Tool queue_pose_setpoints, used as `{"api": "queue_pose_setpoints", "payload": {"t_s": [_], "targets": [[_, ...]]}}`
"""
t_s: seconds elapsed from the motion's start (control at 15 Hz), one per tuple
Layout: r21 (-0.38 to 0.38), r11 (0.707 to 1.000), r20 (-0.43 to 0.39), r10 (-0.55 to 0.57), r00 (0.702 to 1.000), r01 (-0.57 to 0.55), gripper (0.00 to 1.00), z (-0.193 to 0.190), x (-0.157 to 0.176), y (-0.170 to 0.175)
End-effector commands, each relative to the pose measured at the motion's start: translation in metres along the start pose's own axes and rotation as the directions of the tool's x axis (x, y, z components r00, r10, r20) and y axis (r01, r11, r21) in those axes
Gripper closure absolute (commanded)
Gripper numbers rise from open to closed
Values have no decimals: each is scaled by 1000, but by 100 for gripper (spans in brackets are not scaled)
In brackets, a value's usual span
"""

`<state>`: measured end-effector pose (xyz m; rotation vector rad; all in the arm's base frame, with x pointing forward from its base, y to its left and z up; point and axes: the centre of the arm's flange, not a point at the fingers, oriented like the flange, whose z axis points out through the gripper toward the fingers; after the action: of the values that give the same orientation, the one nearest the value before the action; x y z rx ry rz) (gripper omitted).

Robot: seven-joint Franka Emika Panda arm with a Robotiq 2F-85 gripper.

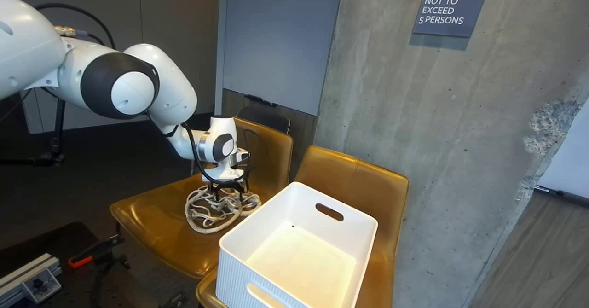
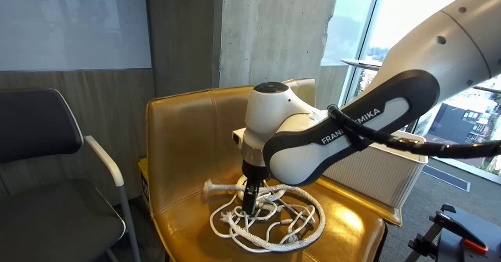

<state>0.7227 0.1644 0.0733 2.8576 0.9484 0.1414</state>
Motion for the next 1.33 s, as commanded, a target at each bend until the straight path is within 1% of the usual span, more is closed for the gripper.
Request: {"api": "queue_pose_setpoints", "payload": {"t_s": [0.0,0.2,0.27,0.33,0.4,0.47,0.67,0.8,1.0,1.07,1.27], "targets": [[-29,999,53,-42,998,44,0,36,7,-6],[-16,998,113,-59,992,61,0,58,-16,-25],[-11,998,123,-64,990,66,3,59,-21,-30],[3,998,132,-61,989,61,26,58,-25,-38],[5,998,139,-57,989,57,27,56,-27,-42],[17,999,140,-52,989,50,32,49,-28,-48],[25,999,162,-39,986,36,57,28,-32,-61],[21,1000,182,-21,983,18,72,8,-38,-65],[10,1000,219,20,975,-22,94,-23,-59,-63],[7,999,230,34,973,-37,99,-30,-66,-60],[-6,994,246,110,963,-112,100,-73,-91,-30]]}}
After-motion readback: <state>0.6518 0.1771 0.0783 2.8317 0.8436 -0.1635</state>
